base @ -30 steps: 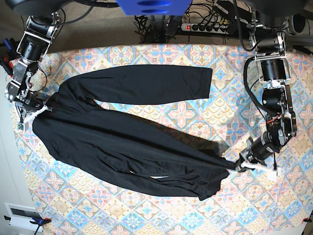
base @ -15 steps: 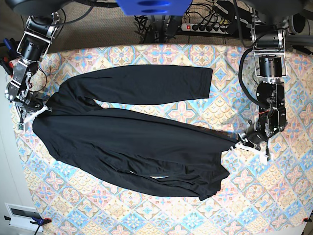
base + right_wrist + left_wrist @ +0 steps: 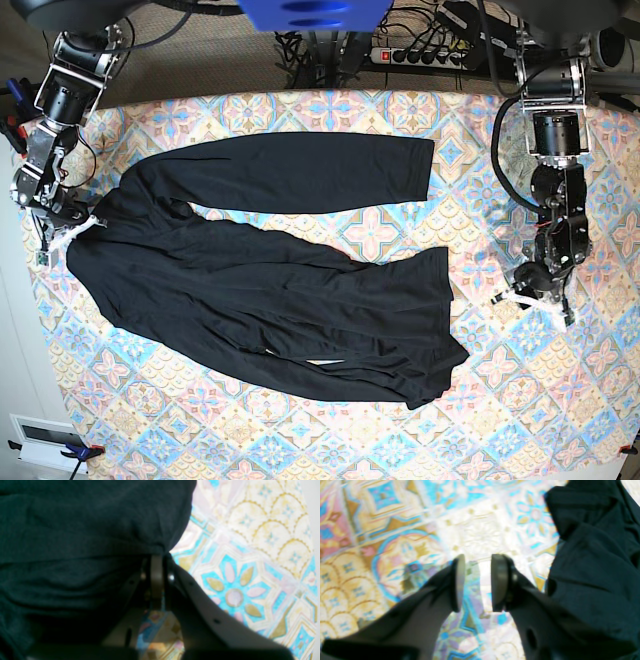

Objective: Layout the t-shirt on the table in an organized manner, then fold the t-shirt properly
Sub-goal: 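Drag the shirt hem with the left gripper, then release and lift, then grasp the shirt side edge with the left gripper and pull outward, then hold the shirt with both grippers and stretch it apart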

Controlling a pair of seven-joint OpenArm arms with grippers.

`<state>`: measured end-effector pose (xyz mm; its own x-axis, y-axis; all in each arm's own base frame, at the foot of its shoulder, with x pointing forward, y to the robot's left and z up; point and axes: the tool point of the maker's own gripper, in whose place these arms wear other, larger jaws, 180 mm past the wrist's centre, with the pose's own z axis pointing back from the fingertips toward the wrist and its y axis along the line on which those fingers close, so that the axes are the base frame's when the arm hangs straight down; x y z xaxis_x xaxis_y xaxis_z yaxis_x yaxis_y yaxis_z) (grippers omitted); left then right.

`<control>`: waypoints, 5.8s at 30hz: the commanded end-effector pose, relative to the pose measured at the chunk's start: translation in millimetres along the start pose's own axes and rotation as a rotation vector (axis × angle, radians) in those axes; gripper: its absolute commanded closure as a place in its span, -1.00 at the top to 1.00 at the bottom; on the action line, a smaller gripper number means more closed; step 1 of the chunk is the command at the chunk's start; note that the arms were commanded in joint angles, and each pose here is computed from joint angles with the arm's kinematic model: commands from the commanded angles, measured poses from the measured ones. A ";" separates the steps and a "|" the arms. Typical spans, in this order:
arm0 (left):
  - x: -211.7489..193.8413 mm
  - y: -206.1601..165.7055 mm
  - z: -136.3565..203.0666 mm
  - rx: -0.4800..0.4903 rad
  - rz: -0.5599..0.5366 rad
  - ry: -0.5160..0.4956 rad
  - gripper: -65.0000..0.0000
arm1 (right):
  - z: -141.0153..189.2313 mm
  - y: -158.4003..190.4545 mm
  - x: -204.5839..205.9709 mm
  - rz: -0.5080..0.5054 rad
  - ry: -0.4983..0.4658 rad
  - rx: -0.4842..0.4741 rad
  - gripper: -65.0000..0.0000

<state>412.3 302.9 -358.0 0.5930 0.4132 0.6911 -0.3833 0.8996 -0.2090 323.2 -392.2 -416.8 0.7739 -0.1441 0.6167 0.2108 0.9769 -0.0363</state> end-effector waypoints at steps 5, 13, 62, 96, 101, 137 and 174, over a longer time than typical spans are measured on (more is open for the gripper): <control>14.4 36.2 12.3 0.024 0.119 -0.059 -0.12 | 7.9 -11.1 22.2 0.012 -0.052 -0.022 -1.00; -51.7 28.4 31.5 -0.131 0.267 0.115 -0.07 | 41.9 3.0 43.4 0.150 -0.121 -0.035 -0.82; -123.5 -90.4 29.7 -0.357 0.325 0.270 -0.05 | 25.1 52.4 -13.5 -0.053 0.001 0.173 -0.80; -46.1 -72.1 19.0 -0.300 0.271 0.078 -1.00 | 26.7 52.3 -12.4 -0.048 -0.002 0.172 -0.80; -13.1 -45.6 34.4 -0.308 0.288 0.015 -1.00 | 26.7 51.6 -20.8 -0.046 0.017 0.170 -0.79; -40.0 -3.7 30.0 -0.161 0.243 0.018 -1.00 | 45.0 66.5 -35.1 -0.012 0.003 0.220 -1.00; -63.1 83.8 48.9 0.010 0.242 0.042 -1.00 | 46.8 103.4 -2.0 0.242 -0.041 0.228 -0.22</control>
<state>298.6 334.8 -401.4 0.5364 0.6426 0.5471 -0.5401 0.7595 -0.3625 296.6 -276.4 -408.0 0.8103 0.0837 0.5799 -0.1128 0.9935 0.0142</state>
